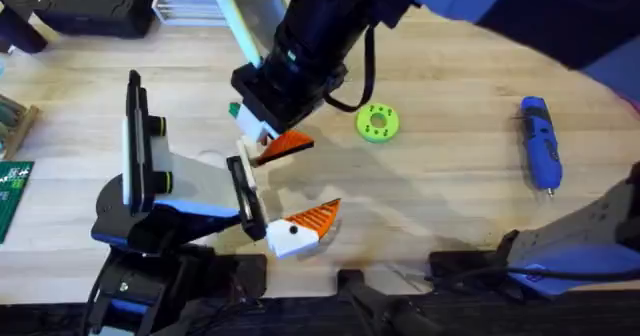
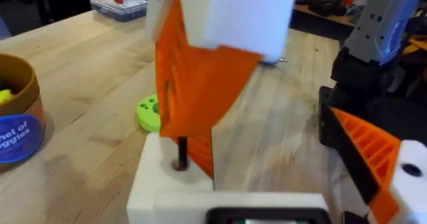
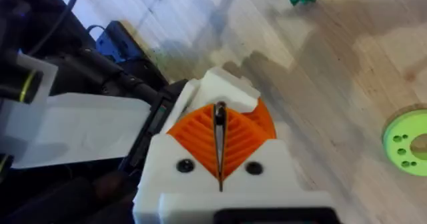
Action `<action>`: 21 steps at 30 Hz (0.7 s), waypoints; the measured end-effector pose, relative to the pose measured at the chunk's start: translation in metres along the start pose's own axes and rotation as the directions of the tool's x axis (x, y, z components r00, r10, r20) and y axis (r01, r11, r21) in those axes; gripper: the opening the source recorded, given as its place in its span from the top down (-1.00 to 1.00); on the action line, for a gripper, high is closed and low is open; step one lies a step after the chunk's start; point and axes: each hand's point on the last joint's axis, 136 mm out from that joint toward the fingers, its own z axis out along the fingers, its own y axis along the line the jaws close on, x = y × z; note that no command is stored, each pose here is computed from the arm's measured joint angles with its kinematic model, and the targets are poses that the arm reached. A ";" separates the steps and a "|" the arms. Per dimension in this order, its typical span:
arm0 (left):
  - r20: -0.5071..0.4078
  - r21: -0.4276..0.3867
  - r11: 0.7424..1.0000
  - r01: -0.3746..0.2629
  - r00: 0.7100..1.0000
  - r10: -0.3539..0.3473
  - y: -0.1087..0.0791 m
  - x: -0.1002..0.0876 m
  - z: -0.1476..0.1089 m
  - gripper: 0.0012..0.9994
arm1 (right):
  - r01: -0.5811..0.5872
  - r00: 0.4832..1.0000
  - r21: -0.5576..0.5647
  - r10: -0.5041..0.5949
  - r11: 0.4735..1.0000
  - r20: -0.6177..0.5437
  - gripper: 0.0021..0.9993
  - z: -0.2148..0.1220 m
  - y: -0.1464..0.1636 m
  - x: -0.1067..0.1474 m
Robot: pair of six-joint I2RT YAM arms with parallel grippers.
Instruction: Pick up the gripper from the table and insert it into the empty holder that is missing its gripper. Then pick up a screw, insert it into the mounting hole, and use the screwdriver to tighten it. Finally, clean up the table by picking up the vegetable and placing it into the bucket.
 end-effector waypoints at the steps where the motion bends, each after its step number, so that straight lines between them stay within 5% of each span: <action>1: 0.000 0.000 1.000 0.000 1.000 0.000 0.000 0.000 0.000 -0.97 | 0.005 1.000 0.003 -0.005 1.000 -0.006 0.99 0.002 0.001 0.001; 16: -0.005 0.000 1.000 0.028 1.000 -0.028 0.001 0.001 0.000 -0.97 | 0.029 0.999 0.027 -0.028 0.999 -0.046 0.94 0.018 0.000 0.003; 21: -0.004 -0.006 0.999 0.031 1.000 -0.031 0.002 0.001 0.000 -0.97 | 0.024 0.998 0.036 -0.023 0.999 -0.053 -0.49 0.016 -0.003 0.005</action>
